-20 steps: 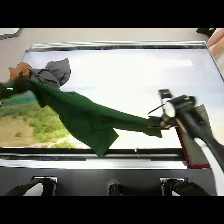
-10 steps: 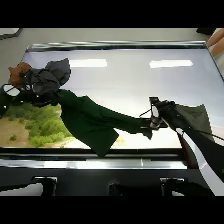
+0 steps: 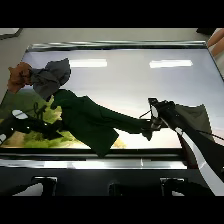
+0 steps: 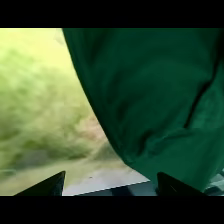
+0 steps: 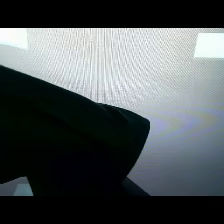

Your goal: Fold the shirts.

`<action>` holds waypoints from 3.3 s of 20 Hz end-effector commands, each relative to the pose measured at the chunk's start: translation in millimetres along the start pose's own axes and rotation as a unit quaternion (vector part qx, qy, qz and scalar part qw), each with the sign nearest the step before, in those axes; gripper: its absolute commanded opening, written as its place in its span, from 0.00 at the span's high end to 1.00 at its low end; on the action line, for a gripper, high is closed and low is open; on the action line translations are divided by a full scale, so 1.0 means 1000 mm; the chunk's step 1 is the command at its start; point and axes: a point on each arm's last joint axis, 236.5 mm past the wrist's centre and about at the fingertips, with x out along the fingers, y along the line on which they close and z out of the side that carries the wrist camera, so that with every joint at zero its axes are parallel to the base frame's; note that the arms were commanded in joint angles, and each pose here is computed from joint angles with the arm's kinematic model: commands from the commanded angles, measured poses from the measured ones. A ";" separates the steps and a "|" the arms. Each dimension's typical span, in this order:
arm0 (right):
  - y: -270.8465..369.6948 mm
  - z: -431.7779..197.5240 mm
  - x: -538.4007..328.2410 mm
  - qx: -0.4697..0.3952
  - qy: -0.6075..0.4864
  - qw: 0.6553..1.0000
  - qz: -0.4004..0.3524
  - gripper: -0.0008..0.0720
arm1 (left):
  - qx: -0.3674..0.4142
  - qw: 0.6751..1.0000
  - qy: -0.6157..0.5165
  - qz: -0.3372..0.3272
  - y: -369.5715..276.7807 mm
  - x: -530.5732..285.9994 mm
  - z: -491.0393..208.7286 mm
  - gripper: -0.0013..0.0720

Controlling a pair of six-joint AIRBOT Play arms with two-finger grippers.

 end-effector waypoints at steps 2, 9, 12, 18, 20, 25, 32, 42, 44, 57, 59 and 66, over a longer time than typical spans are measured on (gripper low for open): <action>-0.002 -0.006 0.000 -0.002 0.014 1.000 -0.005 0.94 | -0.026 0.999 -0.028 -0.036 -0.018 0.050 -0.017 0.13; -0.002 0.005 -0.019 0.036 -0.016 0.999 0.001 0.94 | 0.007 0.991 -0.118 -0.067 -0.056 0.029 0.031 0.93; -0.025 0.056 -0.094 0.078 -0.151 0.985 -0.014 0.94 | 0.182 0.946 -0.249 -0.102 -0.134 -0.081 0.070 0.93; -0.161 0.063 -0.400 0.284 -0.506 0.815 0.006 0.94 | 0.336 0.655 -0.675 -0.052 -0.266 -0.485 -0.032 0.93; -0.187 0.020 -0.455 0.312 -0.558 0.769 0.014 0.94 | 0.294 0.623 -0.724 -0.027 -0.257 -0.531 -0.080 0.93; -0.181 -0.042 -0.475 0.308 -0.568 0.762 0.048 0.94 | 0.300 0.647 -0.696 -0.082 -0.272 -0.510 -0.122 0.93; -0.173 -0.085 -0.395 0.254 -0.398 0.881 -0.024 0.94 | 0.309 0.716 -0.624 -0.048 -0.254 -0.464 -0.095 0.93; -0.064 0.044 -0.147 0.197 -0.112 0.968 0.104 0.94 | 0.208 0.911 -0.357 -0.013 -0.106 -0.178 0.096 0.93; -0.053 0.080 -0.112 0.252 -0.101 0.949 0.158 0.94 | 0.196 0.918 -0.344 -0.008 -0.099 -0.149 0.125 0.93; -0.029 0.156 -0.068 0.324 -0.145 0.901 0.250 0.94 | 0.155 0.952 -0.263 -0.001 -0.069 -0.065 0.150 0.93; -0.027 0.149 -0.066 0.321 -0.131 0.905 0.248 0.94 | 0.156 0.954 -0.255 -0.003 -0.069 -0.063 0.147 0.93; -0.022 0.137 -0.070 0.265 -0.120 0.925 0.246 0.04 | 0.159 0.964 -0.211 -0.012 -0.070 -0.056 0.127 0.54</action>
